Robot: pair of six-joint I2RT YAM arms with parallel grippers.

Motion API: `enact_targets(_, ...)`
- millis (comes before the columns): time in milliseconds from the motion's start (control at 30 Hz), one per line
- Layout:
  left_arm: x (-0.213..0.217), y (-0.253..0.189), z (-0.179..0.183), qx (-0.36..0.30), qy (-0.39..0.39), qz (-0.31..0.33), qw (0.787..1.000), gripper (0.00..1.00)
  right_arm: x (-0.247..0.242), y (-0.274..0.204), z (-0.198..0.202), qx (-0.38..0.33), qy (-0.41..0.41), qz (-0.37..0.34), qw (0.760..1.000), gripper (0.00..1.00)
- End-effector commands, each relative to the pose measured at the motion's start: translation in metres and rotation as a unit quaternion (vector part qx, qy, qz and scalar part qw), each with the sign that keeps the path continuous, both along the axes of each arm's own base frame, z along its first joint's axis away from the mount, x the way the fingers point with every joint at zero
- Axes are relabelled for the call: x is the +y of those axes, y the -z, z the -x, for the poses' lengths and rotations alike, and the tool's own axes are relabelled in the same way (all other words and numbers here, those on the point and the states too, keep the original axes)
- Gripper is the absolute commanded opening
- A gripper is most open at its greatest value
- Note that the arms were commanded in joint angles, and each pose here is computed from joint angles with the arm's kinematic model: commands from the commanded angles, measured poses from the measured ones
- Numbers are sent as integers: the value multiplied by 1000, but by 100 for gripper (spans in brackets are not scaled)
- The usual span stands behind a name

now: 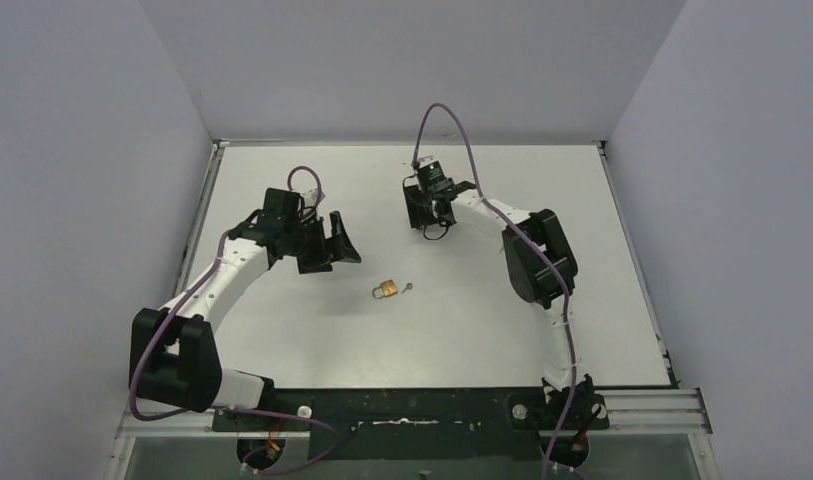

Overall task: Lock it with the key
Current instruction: Place the lock at the center of the board, then pick up the lock from the center of the board.

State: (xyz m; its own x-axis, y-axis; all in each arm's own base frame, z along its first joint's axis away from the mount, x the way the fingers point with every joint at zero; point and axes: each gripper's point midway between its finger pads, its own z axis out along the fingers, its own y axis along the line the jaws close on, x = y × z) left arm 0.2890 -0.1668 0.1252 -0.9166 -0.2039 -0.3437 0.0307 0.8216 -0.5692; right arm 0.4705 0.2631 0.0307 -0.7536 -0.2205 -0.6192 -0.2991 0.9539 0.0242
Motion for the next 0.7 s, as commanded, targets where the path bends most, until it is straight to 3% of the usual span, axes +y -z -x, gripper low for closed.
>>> enact_targets(0,-4,-16,4,-19,11,34,999,81,3,-43,-31,-59,13,-11,998,60)
enact_targets(667,23,-12,18,-19,0,16,1000,81,8,-19,-17,-42,15,23,999,52)
